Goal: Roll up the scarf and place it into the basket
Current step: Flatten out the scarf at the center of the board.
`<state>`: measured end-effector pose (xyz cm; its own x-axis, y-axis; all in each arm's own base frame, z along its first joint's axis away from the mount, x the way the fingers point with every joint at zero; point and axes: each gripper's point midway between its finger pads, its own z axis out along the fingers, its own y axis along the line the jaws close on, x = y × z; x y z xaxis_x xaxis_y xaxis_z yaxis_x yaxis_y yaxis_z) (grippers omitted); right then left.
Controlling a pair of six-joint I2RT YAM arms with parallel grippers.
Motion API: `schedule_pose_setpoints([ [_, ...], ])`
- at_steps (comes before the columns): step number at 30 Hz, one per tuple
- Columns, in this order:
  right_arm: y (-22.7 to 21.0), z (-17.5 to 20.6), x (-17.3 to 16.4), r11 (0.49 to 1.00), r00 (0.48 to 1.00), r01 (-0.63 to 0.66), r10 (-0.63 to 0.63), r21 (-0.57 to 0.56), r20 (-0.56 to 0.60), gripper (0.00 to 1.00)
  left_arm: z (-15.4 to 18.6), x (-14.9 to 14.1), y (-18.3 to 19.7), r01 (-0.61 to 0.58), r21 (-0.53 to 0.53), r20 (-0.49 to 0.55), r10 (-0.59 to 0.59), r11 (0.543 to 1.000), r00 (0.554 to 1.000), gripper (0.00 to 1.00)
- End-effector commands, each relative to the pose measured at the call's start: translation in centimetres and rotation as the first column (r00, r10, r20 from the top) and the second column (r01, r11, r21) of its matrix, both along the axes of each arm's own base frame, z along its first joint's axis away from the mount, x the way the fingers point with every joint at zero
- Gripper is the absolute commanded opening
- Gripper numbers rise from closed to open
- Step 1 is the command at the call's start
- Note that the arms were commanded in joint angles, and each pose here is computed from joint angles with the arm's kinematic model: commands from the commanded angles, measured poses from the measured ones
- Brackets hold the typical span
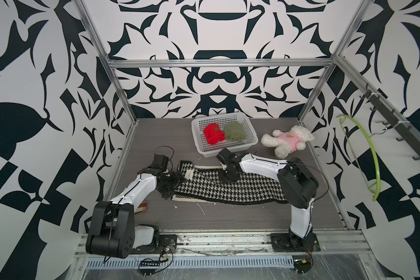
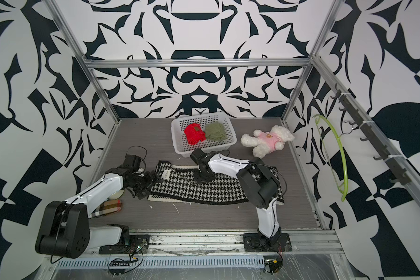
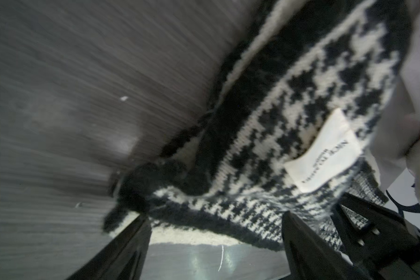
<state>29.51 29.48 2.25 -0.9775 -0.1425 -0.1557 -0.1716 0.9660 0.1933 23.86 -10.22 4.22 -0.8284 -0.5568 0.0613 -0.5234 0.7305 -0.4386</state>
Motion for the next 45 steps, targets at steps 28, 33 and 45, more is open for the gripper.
schedule_pose_setpoints([
  [28,8.9,7.3,-2.3,0.962,0.938,-0.260,0.272,-0.084,0.216,0.41,13.9,3.5,2.4,0.010,-0.020,0.322,-0.003,1.000,0.947,1.00],
  [33,13.1,5.5,-5.4,0.929,0.911,-0.369,0.370,-0.039,0.182,0.42,16.2,3.9,9.7,-0.203,-0.035,0.352,0.203,0.978,0.914,0.99],
  [45,14.4,-0.3,-6.1,0.892,0.893,-0.433,0.444,-0.131,0.070,0.22,17.5,5.5,10.7,-0.198,-0.094,0.374,0.219,0.976,0.901,0.99],
])
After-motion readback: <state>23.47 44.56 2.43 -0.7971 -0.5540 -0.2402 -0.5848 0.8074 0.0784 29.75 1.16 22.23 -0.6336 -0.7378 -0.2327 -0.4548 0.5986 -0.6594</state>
